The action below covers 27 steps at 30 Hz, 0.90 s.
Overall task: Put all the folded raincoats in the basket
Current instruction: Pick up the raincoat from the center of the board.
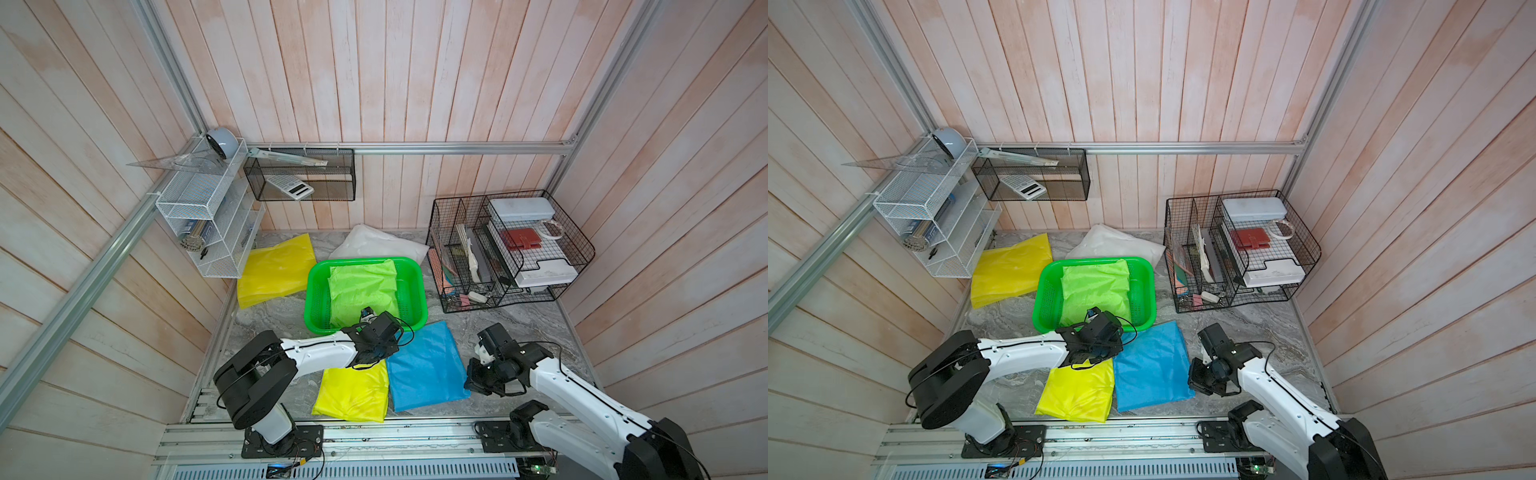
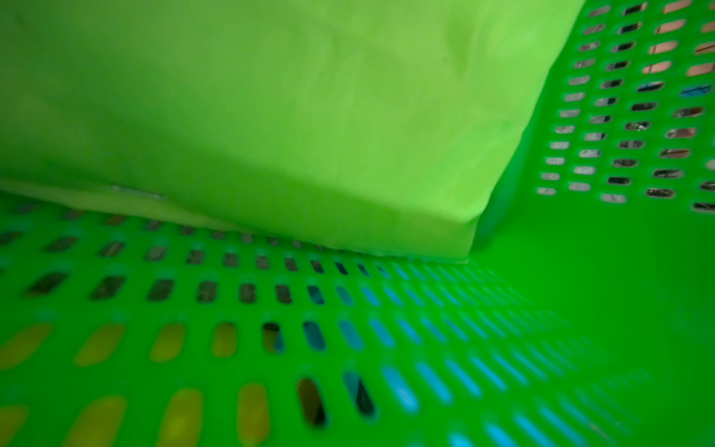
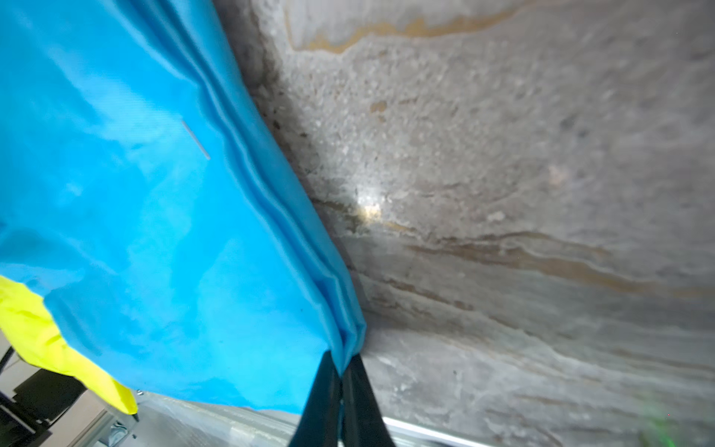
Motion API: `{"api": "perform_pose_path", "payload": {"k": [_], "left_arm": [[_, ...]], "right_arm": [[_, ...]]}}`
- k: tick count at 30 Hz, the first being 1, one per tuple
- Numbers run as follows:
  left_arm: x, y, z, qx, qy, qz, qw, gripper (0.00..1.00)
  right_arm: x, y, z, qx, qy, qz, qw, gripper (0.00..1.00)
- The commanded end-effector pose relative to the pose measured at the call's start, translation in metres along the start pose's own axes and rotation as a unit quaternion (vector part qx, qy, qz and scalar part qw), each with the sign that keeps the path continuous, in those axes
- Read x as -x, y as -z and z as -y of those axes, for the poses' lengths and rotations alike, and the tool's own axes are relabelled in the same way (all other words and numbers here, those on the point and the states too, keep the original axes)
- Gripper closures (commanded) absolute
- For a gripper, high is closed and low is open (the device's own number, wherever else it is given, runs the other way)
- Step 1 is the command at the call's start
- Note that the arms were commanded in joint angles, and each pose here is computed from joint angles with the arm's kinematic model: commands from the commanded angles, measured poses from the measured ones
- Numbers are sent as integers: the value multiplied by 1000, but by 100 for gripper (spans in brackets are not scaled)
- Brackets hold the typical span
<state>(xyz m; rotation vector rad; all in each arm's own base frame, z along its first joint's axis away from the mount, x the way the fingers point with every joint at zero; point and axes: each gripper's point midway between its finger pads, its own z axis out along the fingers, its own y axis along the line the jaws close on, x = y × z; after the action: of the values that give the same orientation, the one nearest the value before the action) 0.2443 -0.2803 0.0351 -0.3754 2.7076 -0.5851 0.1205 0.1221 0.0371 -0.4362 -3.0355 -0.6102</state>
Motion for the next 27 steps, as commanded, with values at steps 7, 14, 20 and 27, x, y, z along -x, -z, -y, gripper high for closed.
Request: {"api": "perform_pose_path", "payload": {"k": [7,14,20,27], "left_arm": [[-12,-8,9,-8,-25,-40,999,100],[-36,-7,49,-39,-68,-84,993,100],[-60,3,80,-66,-105,-112,986,100],[-57,45,129,-93,-172,-93,976,100]], "right_arm": [[8,57,-9,-4,2,69,998,100],[3,85,-11,13,-3,102,995,100],[-8,114,-2,-10,8,116,993,100],[-9,172,-4,-19,27,178,983,100]]}}
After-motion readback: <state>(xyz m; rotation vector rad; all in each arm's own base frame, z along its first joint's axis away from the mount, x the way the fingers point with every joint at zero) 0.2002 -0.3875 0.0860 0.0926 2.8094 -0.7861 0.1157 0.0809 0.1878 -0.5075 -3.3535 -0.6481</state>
